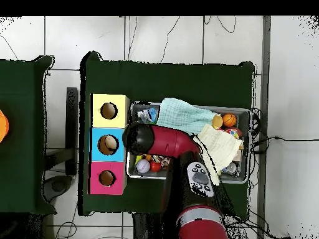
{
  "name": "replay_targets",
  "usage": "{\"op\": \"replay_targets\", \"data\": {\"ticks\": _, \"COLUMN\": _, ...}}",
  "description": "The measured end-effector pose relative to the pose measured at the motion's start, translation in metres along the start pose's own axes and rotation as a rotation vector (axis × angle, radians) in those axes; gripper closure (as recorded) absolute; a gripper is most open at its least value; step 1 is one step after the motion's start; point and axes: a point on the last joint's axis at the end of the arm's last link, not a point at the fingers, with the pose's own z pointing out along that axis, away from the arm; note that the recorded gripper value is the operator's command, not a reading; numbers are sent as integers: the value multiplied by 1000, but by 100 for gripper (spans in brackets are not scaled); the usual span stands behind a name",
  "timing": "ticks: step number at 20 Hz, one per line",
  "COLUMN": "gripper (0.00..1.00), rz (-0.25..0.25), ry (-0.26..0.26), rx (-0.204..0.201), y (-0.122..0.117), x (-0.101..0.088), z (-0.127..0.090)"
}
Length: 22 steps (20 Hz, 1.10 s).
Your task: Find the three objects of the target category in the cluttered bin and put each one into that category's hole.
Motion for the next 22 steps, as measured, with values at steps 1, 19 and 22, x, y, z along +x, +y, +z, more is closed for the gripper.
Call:
{"op": "replay_targets", "data": {"ticks": 1, "gripper": 0, "rz": 1, "ry": 0, "rx": 0, "y": -1, "x": 0, "z": 0}}
{"op": "replay_targets", "data": {"ticks": 19, "gripper": 0, "rz": 33, "ry": 31, "rx": -5, "y": -18, "x": 12, "z": 14}}
{"op": "replay_targets", "data": {"ticks": 22, "gripper": 0, "rz": 34, "ry": 37, "rx": -5, "y": -18, "x": 16, "z": 23}}
